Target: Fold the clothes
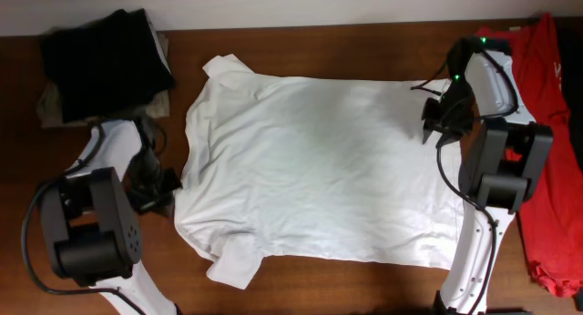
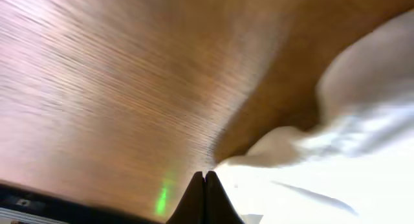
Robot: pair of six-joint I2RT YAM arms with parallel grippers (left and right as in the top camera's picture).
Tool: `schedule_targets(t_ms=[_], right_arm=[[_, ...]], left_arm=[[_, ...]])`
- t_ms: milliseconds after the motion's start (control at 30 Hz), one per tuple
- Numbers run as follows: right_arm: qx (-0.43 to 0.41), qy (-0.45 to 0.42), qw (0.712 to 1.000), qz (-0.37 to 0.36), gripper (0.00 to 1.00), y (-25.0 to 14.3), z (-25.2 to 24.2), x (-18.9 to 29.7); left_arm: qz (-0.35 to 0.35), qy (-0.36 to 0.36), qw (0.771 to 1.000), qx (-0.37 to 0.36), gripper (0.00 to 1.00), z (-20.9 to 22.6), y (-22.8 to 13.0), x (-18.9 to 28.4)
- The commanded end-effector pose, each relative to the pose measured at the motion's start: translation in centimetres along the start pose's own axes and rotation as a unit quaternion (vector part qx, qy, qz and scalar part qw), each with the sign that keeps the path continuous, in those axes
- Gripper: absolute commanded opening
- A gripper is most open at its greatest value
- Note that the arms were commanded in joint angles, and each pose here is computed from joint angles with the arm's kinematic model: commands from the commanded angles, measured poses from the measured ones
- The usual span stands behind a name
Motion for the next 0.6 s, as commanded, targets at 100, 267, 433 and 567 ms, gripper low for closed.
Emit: schedule_targets(t_ms=[100,267,433,567], right_arm=[[0.007,0.002,1.0,-0.02,0.39,0.9,0.3,-0.3],[0.011,0.015,0.997,-0.081,0.15,3.4,1.1,-0.1],[0.013,0.024,0.995,-0.1,0.04,4.4,1.4,-0.6],[0.013,0.025,0.994,-0.101,0.04,4.7,1.4,-2.0]], left_arm=[[-0.174,-0.01,0.985,0.005,0.73,0.6,-1.2,9.8],[-0.171,-0.01,0.985,0.005,0.99,0.8,-2.6,10.2],[-0.199,-0.015,0.98,0.006,0.99,0.6,-1.4,10.6],[-0.22,-0.018,0.975,0.006,0.99,0.5,-0.6,11.0]])
Point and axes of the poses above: each gripper's point midway between its finger pads, its own x axis back along the fingers, its own z axis along the line the jaws close on, y = z × x, the point moved 3 cm from there along x, back along the fingers, and after that the axes turned 12 degrees about -x, right-handed, at the moved point
